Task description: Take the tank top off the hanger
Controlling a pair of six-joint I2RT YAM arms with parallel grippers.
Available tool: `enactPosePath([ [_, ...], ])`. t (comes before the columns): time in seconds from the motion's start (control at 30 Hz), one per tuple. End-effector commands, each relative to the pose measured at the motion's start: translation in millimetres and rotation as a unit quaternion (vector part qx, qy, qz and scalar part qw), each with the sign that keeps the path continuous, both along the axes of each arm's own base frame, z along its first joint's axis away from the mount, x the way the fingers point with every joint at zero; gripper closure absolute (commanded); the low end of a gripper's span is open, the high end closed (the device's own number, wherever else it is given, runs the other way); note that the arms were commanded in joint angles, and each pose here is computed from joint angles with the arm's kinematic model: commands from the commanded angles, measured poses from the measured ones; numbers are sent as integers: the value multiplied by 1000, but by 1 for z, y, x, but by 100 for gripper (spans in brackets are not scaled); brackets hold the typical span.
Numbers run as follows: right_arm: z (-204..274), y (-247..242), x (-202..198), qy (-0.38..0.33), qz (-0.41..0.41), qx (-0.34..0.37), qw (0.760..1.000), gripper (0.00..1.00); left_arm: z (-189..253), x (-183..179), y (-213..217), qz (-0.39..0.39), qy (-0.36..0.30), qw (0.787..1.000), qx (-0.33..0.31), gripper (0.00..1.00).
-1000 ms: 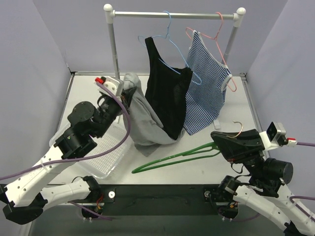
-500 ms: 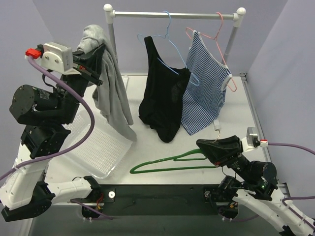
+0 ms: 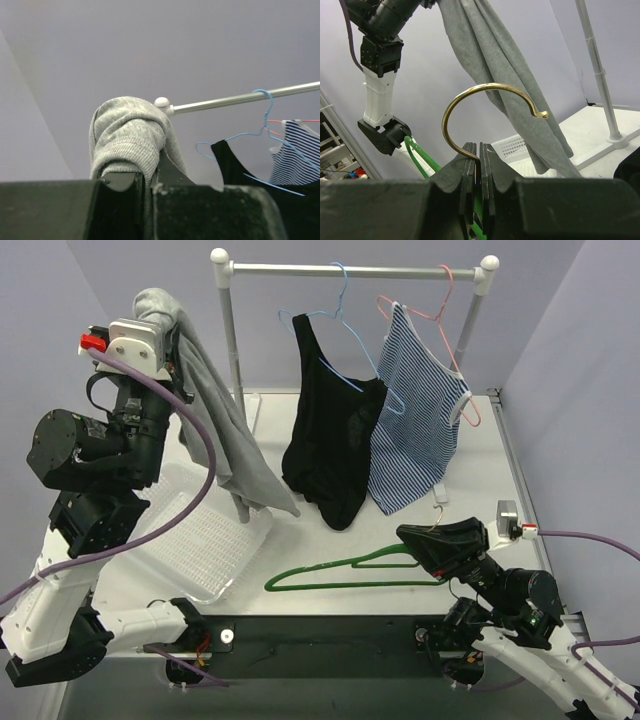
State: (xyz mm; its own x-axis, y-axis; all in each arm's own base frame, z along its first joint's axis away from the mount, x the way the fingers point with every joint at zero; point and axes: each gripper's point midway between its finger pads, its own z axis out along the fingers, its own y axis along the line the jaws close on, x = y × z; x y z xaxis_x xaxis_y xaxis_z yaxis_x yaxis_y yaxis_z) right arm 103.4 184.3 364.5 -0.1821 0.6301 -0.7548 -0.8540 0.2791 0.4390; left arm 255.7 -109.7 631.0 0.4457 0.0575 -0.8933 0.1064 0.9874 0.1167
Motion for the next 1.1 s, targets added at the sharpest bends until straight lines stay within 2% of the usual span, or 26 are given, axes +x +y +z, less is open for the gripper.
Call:
enactPosePath([
  [0.0,18,-10,-3,-22,-10,35,999,100,24,-16,51,95,-32,995,-22,100],
  [0.13,17,-9,-2,-19,-11,35,999,100,18,-14,66,157,-18,987,12,100],
  [0.3,15,-9,0,-15,-12,37,999,100,3,-3,70,177,-11,984,28,100],
  [0.4,15,-9,0,-15,-12,37,999,100,-13,12,78,201,12,979,31,100],
  [0.43,15,-9,0,-14,-13,38,999,100,-29,20,76,199,40,977,57,100],
  [0.47,15,-10,0,-15,-13,40,999,100,-36,26,88,212,50,975,37,100],
  [0.53,15,-11,0,-15,-15,38,999,100,-60,37,93,213,80,973,45,100],
  [0.67,12,-13,0,-12,-20,36,999,100,-106,49,144,288,126,949,24,100],
  [0.73,12,-14,0,-13,-23,37,999,100,-131,52,158,302,154,941,24,100],
  [0.77,12,-15,1,-13,-25,38,999,100,-138,51,175,323,160,933,10,100],
  [0.93,11,-15,2,-14,-27,35,999,100,-153,31,209,371,160,915,2,100],
  [0.97,11,-15,2,-15,-28,35,999,100,-156,30,210,375,161,913,5,100],
  [1.07,9,-13,3,-14,-29,33,999,100,-171,33,196,328,172,929,-8,100],
])
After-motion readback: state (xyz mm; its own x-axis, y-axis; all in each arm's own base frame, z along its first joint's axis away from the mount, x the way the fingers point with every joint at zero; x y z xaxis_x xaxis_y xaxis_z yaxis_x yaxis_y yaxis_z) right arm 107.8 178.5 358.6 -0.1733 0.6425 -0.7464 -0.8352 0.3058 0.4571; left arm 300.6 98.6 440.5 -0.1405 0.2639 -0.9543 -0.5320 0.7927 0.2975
